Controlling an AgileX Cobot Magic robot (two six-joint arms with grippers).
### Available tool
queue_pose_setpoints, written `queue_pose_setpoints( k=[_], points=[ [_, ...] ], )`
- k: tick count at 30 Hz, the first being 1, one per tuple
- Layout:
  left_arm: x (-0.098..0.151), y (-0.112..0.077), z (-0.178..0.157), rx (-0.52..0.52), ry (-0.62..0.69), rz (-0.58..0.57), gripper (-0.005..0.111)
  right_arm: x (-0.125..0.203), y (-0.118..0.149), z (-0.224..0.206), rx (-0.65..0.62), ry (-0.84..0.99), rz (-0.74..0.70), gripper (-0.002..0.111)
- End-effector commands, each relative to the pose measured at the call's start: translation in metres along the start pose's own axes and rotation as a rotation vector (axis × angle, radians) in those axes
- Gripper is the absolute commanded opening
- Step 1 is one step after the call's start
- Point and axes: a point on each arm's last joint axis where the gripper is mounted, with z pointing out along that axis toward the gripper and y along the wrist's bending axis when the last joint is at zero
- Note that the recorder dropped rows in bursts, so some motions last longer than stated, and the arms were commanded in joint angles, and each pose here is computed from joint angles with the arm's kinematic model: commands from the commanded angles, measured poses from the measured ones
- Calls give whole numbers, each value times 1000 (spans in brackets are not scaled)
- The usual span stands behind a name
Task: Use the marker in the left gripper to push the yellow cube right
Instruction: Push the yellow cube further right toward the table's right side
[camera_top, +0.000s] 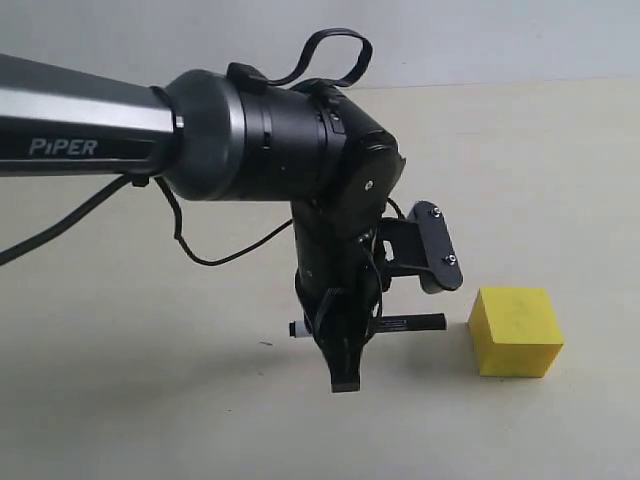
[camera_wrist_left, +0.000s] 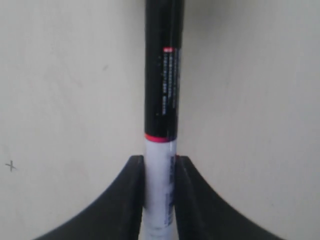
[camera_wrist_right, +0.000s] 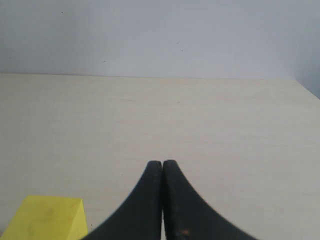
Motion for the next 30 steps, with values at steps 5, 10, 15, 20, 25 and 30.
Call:
queue_pose_setpoints(
  k=[5,10,15,20,25,30],
  points=[
    [-26,-21,20,6,-66,43,0,1,0,0,8,-5,-4,0],
    [-31,-25,21,-3,-65,67,0,1,0,0,8,-5,-4,0],
    [-22,-18,19,6,-10,52,0,1,0,0,8,-5,-4,0],
    [-14,-16,19,17,53,55,0,1,0,0,8,-5,-4,0],
    [-14,-13,19,-8,55,54,0,1,0,0,8,-5,-4,0],
    [-24,-12,21,-28,-7,84,0,1,0,0,8,-5,-4,0]
  ],
)
